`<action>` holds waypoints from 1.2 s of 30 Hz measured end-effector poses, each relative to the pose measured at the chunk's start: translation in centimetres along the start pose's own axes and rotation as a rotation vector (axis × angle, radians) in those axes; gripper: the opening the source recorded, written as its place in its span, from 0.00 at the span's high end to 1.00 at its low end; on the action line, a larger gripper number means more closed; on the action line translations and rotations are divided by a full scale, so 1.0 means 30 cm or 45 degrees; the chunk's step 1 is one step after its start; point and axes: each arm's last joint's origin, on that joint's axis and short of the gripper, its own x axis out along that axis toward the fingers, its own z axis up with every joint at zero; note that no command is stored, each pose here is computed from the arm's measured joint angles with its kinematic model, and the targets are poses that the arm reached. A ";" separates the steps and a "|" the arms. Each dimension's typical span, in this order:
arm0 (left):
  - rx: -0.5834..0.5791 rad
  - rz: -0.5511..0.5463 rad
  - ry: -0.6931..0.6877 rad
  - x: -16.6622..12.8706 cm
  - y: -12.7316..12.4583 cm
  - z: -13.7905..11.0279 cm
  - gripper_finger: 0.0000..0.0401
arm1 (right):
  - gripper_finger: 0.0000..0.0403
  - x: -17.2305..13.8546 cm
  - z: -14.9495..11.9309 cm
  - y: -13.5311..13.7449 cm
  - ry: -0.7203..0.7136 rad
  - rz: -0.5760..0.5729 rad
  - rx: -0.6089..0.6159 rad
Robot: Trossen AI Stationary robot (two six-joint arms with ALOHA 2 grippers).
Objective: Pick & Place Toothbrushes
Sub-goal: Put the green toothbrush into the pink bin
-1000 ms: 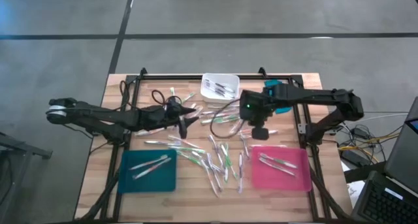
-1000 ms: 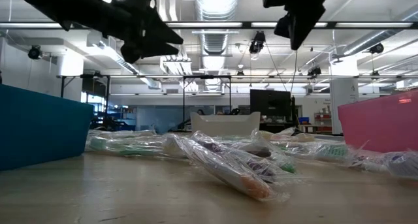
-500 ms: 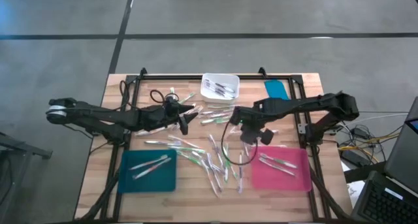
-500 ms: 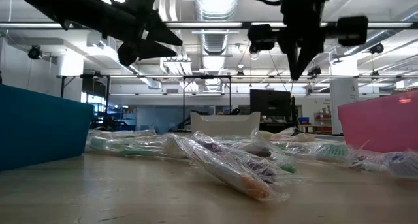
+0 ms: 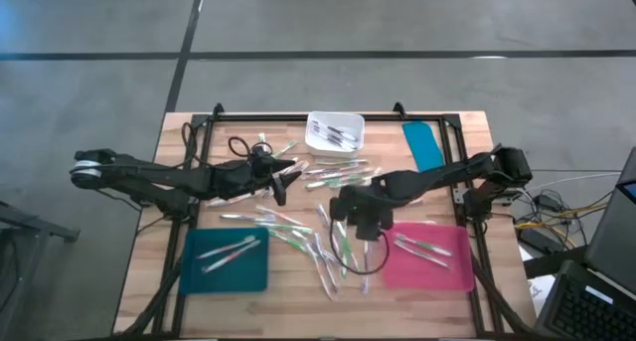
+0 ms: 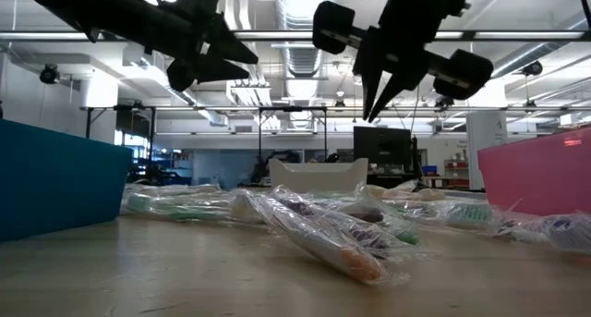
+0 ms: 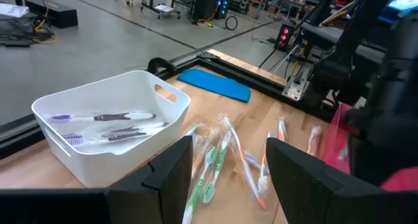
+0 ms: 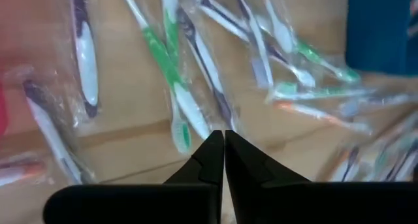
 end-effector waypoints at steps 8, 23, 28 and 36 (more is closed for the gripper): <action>-0.007 0.001 0.003 0.000 0.000 -0.001 0.50 | 0.79 0.082 0.057 0.011 0.122 0.017 -0.103; 0.004 0.008 0.026 -0.001 0.003 -0.009 0.50 | 0.54 0.244 0.070 0.045 0.200 0.155 -0.186; 0.007 0.011 0.033 -0.001 0.004 -0.010 0.50 | 0.58 0.282 0.065 0.054 0.207 0.185 -0.175; 0.009 0.012 0.038 -0.001 0.005 -0.013 0.50 | 0.73 0.312 0.061 0.064 0.219 0.217 -0.135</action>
